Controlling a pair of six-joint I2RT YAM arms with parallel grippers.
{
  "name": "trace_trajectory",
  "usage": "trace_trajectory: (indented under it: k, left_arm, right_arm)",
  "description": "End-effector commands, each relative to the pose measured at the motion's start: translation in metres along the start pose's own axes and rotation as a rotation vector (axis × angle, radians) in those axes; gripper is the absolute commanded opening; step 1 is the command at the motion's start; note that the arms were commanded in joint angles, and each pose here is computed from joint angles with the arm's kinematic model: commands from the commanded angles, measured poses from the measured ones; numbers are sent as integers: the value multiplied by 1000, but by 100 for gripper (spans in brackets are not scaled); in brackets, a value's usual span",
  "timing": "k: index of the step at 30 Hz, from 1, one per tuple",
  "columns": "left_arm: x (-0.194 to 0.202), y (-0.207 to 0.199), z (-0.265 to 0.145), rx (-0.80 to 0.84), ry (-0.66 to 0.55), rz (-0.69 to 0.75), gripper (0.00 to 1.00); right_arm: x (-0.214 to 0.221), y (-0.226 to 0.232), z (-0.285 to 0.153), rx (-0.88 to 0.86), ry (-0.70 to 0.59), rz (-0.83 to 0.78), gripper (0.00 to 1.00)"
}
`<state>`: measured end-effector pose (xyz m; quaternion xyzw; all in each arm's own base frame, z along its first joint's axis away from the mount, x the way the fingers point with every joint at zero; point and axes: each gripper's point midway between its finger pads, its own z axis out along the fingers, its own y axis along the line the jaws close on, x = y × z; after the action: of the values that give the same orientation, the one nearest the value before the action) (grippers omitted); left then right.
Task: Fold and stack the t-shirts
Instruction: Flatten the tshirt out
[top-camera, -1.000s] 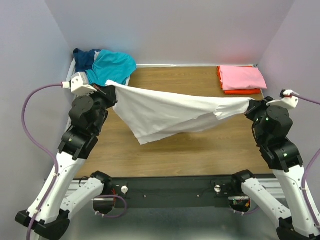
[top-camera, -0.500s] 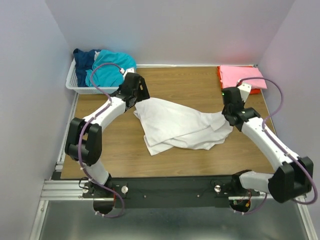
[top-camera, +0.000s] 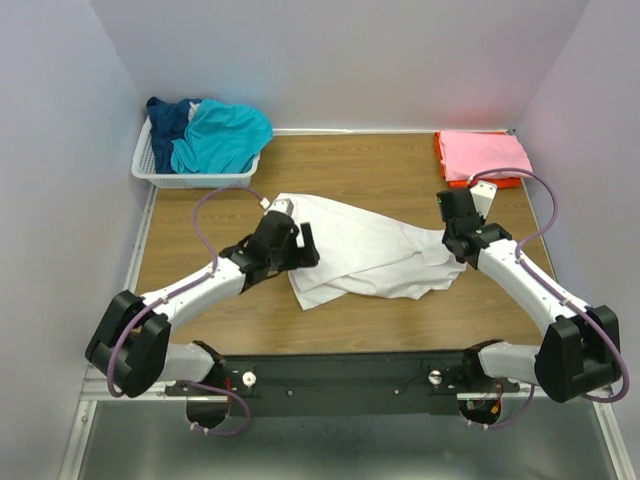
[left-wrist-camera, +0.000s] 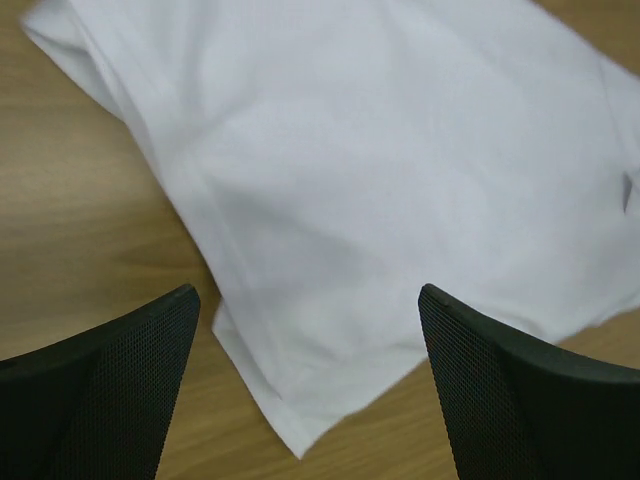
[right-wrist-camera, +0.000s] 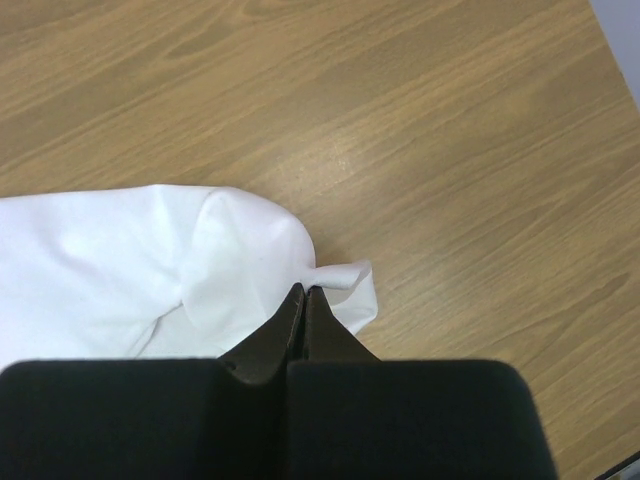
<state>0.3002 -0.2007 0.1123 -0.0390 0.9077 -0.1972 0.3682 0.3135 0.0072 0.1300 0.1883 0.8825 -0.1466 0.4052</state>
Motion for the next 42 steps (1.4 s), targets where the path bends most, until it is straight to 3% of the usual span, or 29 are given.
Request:
trace_trajectory:
  k: [1, 3, 6, 9, 13, 24, 42]
  left_arm:
    - [70, -2, -1, 45, 153, -109, 94]
    - [86, -7, -6, 96, 175, -133, 86]
    - [86, -9, -13, 111, 141, -156, 82]
    - [88, -10, -15, 119, 143, -141, 65]
    - [89, -13, -11, 119, 150, -120, 54]
    - [103, -6, -4, 80, 204, -83, 51]
    - [108, 16, -3, -24, 193, -67, 50]
  right_arm:
    - [2, 1, 0, -13, -3, 33, 1]
    - [3, 2, 0, -16, -2, 32, 1]
    - [4, 2, 0, -23, -1, 32, 1]
    - [5, 4, 1, -29, 3, 31, 1]
    - [8, 4, 3, -29, 12, 23, 1]
    - [9, 3, 2, -26, 8, 20, 1]
    - [9, 0, 0, -29, 3, 19, 1]
